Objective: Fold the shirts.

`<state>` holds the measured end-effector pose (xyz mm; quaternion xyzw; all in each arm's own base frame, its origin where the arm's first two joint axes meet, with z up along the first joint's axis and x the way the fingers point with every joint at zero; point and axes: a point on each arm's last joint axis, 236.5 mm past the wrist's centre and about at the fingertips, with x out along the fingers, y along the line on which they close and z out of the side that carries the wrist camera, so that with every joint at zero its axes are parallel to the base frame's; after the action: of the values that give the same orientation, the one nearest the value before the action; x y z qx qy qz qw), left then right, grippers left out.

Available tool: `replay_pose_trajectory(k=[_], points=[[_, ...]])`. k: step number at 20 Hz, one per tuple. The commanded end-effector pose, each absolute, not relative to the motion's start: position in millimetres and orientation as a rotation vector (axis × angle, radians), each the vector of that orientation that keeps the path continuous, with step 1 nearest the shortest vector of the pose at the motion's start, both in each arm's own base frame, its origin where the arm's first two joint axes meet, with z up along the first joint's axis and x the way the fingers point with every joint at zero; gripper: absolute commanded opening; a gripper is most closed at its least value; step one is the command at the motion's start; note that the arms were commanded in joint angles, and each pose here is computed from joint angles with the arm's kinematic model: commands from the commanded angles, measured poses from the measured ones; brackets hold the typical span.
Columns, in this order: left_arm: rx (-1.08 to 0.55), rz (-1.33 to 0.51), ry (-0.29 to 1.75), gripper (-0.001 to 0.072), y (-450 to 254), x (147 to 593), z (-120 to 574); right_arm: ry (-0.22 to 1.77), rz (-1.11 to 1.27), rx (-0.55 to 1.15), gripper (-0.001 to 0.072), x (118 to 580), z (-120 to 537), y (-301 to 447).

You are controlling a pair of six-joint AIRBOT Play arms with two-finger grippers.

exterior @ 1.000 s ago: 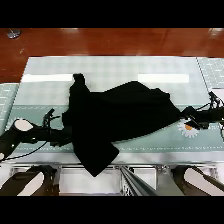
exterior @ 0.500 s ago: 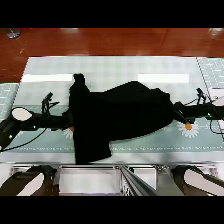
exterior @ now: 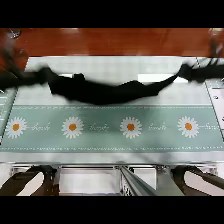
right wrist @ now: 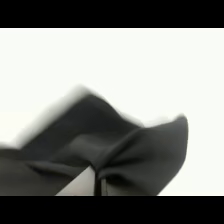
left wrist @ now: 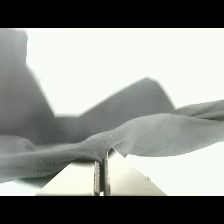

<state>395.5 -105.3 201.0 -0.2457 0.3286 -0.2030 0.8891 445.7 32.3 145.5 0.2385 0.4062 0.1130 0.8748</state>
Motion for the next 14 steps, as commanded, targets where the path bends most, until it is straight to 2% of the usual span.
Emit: replay_pose_trajectory(k=[1,4,8,11,14], points=[[-0.330,-0.454,0.274,0.0033,-88,377,391,0.451,0.279,0.291,0.0017,408,339,37],[-0.145,-0.398,0.092,0.0033,-78,317,475,0.217,0.222,0.146,0.0017,322,427,36],[0.003,-0.272,-0.044,0.0033,-63,232,518,0.096,0.157,0.050,0.0017,223,462,39],[0.061,-0.227,-0.064,0.0033,-60,185,520,0.087,0.107,0.041,0.0017,181,460,36],[0.078,-0.221,-0.016,0.0033,-60,175,506,0.192,0.117,0.056,0.0017,174,435,40]])
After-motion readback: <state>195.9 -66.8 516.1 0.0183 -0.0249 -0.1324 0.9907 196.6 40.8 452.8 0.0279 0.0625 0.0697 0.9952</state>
